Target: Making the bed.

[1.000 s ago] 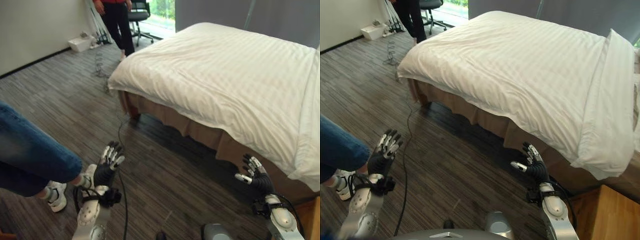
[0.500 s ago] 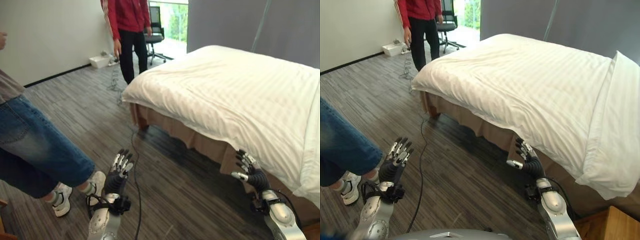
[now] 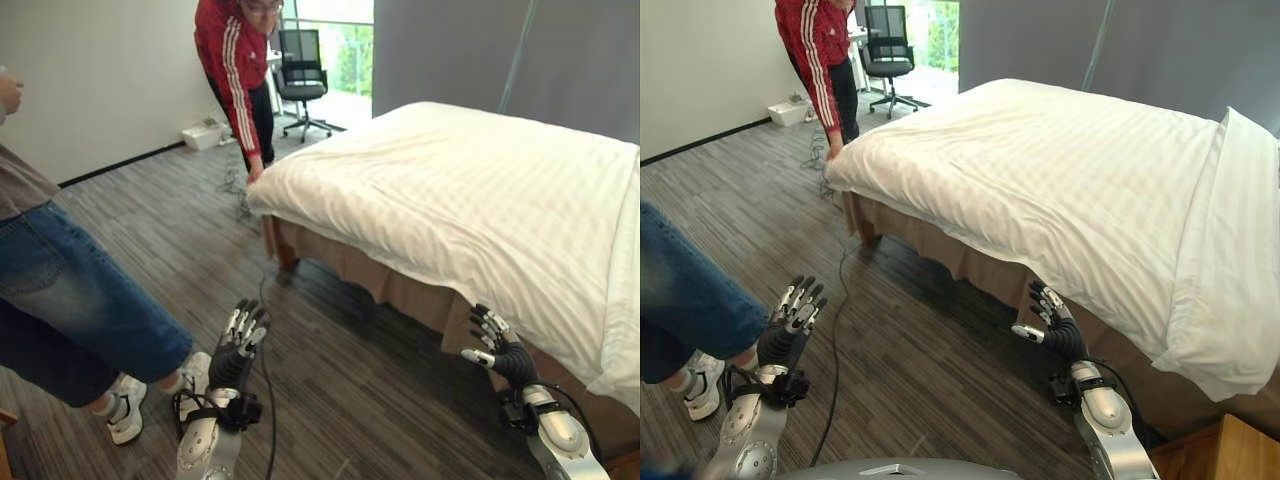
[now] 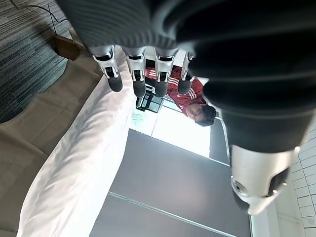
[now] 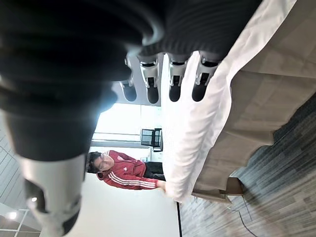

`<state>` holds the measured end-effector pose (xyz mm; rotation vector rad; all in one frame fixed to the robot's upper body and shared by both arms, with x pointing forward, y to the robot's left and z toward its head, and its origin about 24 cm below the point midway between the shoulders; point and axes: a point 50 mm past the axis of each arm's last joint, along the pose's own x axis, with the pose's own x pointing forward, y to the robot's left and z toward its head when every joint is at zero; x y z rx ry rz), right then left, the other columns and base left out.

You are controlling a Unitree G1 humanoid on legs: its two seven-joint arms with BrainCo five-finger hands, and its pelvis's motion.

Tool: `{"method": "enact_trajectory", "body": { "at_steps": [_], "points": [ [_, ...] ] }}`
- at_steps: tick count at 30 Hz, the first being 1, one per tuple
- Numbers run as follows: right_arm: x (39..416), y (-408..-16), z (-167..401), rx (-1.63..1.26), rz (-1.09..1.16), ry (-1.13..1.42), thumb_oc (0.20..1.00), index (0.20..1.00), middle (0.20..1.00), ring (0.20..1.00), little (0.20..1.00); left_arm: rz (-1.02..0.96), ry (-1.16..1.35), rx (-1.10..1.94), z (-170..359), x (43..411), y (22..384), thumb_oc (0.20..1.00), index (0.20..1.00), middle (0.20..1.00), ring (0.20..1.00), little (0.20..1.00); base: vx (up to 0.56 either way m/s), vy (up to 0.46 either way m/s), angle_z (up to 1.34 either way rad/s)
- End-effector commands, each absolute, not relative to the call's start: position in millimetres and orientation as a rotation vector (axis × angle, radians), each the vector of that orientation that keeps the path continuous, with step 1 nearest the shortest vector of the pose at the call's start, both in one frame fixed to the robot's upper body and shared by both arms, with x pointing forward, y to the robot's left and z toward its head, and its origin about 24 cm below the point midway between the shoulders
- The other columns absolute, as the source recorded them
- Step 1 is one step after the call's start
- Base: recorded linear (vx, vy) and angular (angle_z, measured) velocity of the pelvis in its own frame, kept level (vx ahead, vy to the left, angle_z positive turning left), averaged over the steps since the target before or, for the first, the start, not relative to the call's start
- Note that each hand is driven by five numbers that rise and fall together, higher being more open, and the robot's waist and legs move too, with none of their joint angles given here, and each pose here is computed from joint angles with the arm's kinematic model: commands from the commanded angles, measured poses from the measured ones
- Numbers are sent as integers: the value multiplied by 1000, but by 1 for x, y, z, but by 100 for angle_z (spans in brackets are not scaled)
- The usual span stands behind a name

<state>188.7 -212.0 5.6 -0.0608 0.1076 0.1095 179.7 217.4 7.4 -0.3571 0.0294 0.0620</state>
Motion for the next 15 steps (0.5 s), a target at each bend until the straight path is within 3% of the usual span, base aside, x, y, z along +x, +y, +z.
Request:
{"method": "enact_trajectory", "body": {
  "at_steps": [1,15],
  "points": [
    [205,-203,29,-8,144,-32,1000,1000,1000,1000,1000,34,-39,-323,20,190,223,1000,1000,1000,1000,1000,0,0,0],
    [203,-200,23,40,158,3,1000,1000,1000,1000,1000,24,-39,-325,21,191,222,1000,1000,1000,1000,1000,0,0,0]
  ]
}}
